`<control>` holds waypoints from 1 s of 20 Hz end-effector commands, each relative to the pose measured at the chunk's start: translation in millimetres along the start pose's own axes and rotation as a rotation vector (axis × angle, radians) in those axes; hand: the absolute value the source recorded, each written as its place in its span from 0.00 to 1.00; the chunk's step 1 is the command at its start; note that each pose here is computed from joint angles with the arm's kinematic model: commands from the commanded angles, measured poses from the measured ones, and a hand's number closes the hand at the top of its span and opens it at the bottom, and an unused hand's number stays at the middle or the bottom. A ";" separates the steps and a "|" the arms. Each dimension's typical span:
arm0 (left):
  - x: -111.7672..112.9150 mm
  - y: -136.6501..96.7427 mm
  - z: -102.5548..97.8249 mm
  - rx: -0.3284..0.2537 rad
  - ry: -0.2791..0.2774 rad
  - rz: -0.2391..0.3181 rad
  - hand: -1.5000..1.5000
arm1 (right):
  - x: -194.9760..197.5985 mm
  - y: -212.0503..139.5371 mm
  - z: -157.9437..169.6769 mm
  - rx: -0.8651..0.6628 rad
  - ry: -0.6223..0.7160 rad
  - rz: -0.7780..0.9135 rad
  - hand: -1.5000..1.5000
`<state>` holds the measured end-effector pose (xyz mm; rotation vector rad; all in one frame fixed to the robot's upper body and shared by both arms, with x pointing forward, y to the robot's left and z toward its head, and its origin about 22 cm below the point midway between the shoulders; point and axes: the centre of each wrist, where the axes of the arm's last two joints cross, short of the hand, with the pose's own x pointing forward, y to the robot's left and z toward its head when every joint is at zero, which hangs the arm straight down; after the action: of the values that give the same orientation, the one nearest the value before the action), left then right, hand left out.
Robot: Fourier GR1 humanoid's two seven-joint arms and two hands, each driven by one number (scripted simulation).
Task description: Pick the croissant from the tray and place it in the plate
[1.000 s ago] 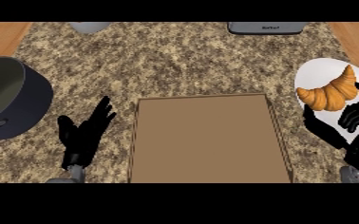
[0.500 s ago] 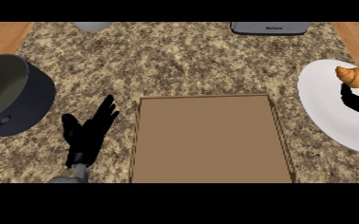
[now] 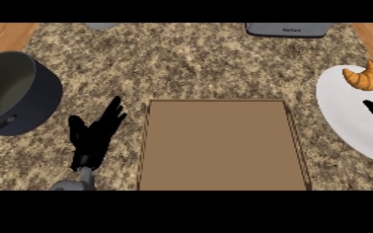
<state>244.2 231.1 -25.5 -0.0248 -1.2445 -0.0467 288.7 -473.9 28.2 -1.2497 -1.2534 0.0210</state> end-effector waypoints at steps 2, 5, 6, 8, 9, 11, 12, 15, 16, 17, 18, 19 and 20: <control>-10.1 -16.0 7.5 -0.029 0.025 0.014 0.50 | -9.8 1.6 -14.0 0.130 0.010 -0.037 0.00; -14.7 -3.2 1.5 -0.019 0.043 0.004 0.50 | -9.2 23.3 -5.3 0.137 -0.038 -0.158 0.00; -6.6 -1.2 -0.4 0.001 0.034 0.013 0.50 | -9.2 18.8 -8.8 0.113 -0.074 -0.207 0.00; 4.4 8.7 -6.1 -0.008 0.033 0.015 0.50 | -11.8 7.8 -14.1 0.068 -0.128 -0.299 0.00; -0.4 0.9 -0.7 0.008 0.036 0.002 0.50 | -9.6 16.1 -11.1 0.032 -0.124 -0.353 0.00; -12.6 -1.8 -3.1 0.001 0.063 0.011 0.50 | -3.9 8.1 -21.0 -0.027 -0.105 -0.444 0.00; -4.9 12.1 10.3 0.013 0.038 0.008 0.50 | -29.4 9.7 -5.9 -0.038 -0.100 -0.457 0.00; -15.2 11.8 -0.8 0.020 0.039 0.013 0.50 | -37.1 -5.9 -13.7 -0.056 -0.053 -0.505 0.00; -8.6 5.7 -0.2 0.019 0.028 0.003 0.50 | -39.8 -10.3 -14.9 -0.056 -0.060 -0.528 0.00; -4.7 4.1 -0.5 0.020 0.030 0.007 0.50 | -43.2 -40.5 -27.8 -0.032 -0.047 -0.552 0.00; -1.5 -4.9 0.0 0.021 0.050 0.010 0.50 | -55.9 -39.3 -19.0 -0.011 -0.037 -0.578 0.00; -14.5 7.2 10.9 0.025 0.055 0.001 0.50 | -74.3 -48.4 -9.4 0.043 -0.046 -0.592 0.00; -17.5 10.6 3.8 0.037 0.048 0.009 0.50 | -72.4 -54.1 -13.6 0.075 -0.032 -0.611 0.00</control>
<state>239.6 237.7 -28.5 -0.0102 -1.2381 -0.0280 262.3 -528.7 17.4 -0.8740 -1.5878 -0.3236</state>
